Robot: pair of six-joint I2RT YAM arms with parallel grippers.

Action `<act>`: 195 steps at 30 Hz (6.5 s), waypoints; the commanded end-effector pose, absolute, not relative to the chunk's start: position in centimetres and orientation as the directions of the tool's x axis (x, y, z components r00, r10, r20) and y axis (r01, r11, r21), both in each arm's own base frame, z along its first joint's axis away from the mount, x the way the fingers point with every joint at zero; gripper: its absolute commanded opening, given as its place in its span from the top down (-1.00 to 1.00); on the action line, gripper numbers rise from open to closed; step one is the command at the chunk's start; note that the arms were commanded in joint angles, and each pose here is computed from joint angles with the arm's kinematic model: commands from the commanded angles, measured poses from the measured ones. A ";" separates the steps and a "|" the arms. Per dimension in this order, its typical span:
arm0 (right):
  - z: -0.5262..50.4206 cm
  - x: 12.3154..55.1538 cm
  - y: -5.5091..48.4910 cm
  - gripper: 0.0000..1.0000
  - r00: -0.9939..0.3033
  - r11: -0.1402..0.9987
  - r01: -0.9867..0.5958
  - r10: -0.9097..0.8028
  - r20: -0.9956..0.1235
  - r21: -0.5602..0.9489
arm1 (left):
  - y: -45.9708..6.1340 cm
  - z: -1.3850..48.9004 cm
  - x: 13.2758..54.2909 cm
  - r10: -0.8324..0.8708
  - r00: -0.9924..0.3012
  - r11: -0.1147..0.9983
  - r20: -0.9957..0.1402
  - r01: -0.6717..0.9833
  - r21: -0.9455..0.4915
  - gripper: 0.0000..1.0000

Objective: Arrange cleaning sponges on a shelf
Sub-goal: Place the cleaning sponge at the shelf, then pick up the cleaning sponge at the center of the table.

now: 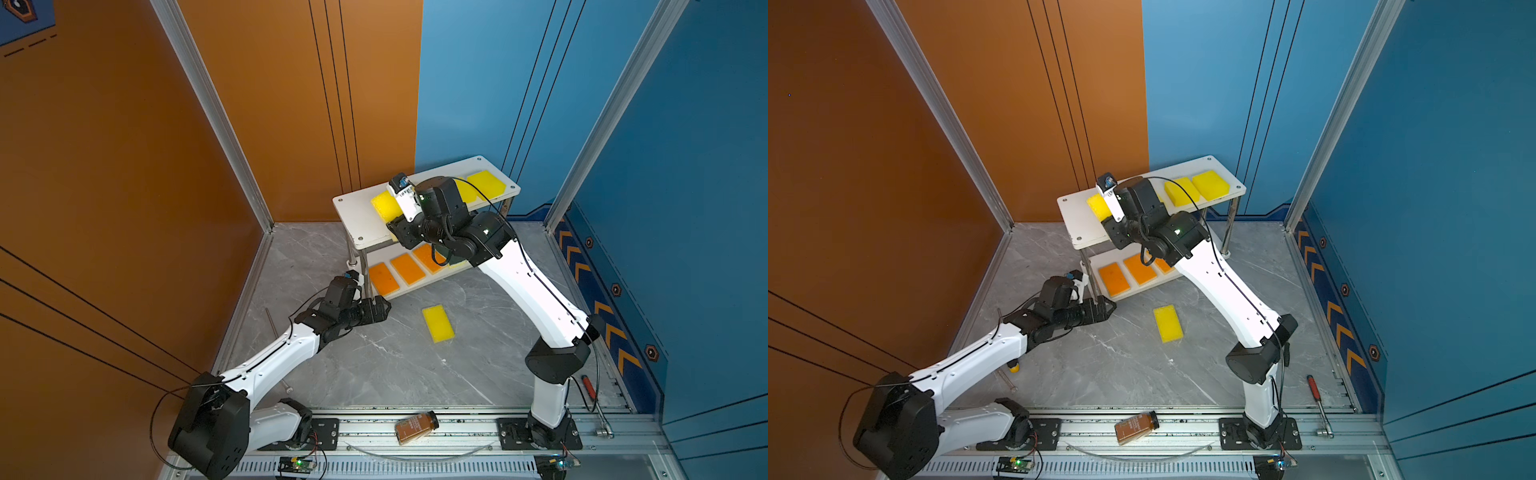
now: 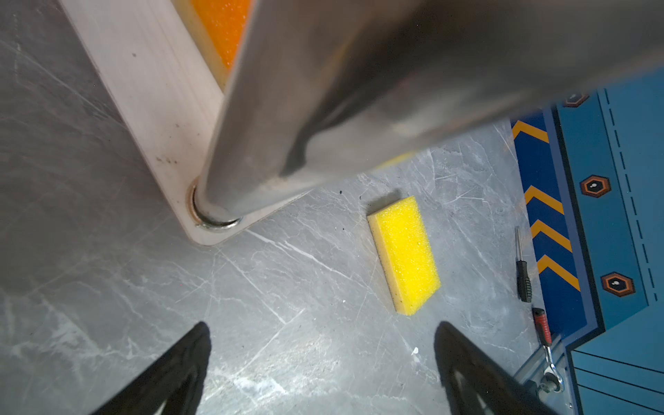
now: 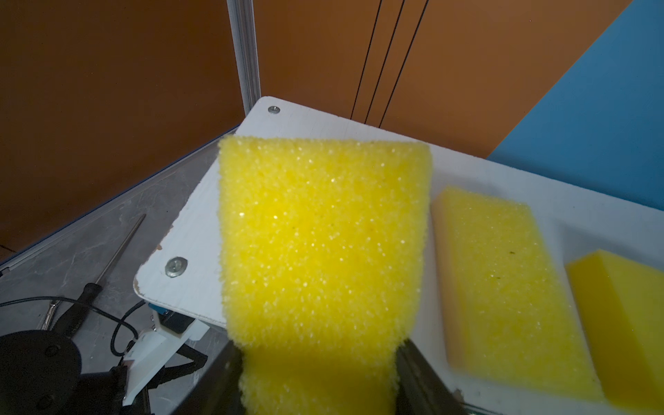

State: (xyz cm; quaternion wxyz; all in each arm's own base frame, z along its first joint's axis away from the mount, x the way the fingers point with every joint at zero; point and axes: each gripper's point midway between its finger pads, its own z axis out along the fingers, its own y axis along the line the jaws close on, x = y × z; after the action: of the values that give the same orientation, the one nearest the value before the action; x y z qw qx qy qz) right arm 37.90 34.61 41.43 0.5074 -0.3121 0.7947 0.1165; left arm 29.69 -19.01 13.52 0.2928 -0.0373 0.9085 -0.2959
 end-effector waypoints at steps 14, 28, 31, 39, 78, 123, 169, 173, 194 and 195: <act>42.0 40.4 34.8 -0.10 -0.251 0.802 -0.577 -0.356 -0.900 -0.156 | -19.0 13.6 29.3 -0.224 -0.828 0.823 -0.514 0.121 -0.554 -0.95; 39.6 42.5 34.3 -0.18 -0.307 0.844 -0.511 -0.355 -0.883 -0.161 | -19.1 13.7 29.4 -0.223 -0.829 0.823 -0.514 0.123 -0.555 -0.95; 39.3 42.8 34.2 -0.20 -0.321 0.849 -0.509 -0.341 -0.884 -0.142 | -19.2 13.6 29.4 -0.222 -0.830 0.823 -0.512 0.122 -0.555 -0.96; 38.4 43.3 34.2 -0.28 -0.343 0.856 -0.500 -0.336 -0.877 -0.132 | -19.2 13.7 29.4 -0.223 -0.829 0.822 -0.513 0.124 -0.556 -0.95; 39.4 42.9 34.2 -0.72 -0.309 0.872 -0.452 -0.351 -0.884 -0.189 | -18.9 13.5 29.2 -0.224 -0.828 0.828 -0.514 0.117 -0.549 -0.96; 19.5 28.3 20.6 -1.00 -0.796 0.942 -0.332 -0.253 -0.550 0.048 | -19.2 14.4 29.3 -0.225 -0.820 0.818 -0.527 0.135 -0.560 -0.95; 2.2 28.1 22.2 -1.00 -0.884 0.933 -0.359 -0.353 -0.306 -0.038 | -18.5 13.2 28.2 -0.227 -0.831 0.851 -0.508 0.084 -0.518 -0.96; 1.5 28.0 21.9 -1.00 -0.884 0.931 -0.361 -0.361 -0.297 -0.057 | -18.5 13.1 28.3 -0.226 -0.832 0.851 -0.507 0.084 -0.518 -0.96; -1.0 26.1 21.0 -0.55 -0.885 0.927 -0.374 -0.368 -0.284 -0.036 | -18.9 13.1 28.5 -0.225 -0.834 0.846 -0.504 0.090 -0.526 -0.96; -1.1 26.0 20.9 -0.50 -0.885 0.926 -0.375 -0.370 -0.283 -0.036 | -18.9 13.1 28.5 -0.223 -0.834 0.846 -0.504 0.091 -0.525 -0.96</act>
State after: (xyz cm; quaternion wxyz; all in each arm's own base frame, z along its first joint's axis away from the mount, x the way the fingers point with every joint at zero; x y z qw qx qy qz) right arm 28.96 23.80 1.97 0.2074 -0.1834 0.9594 0.0530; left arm 28.56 -18.70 13.29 0.2891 -0.0383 0.9155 -0.2771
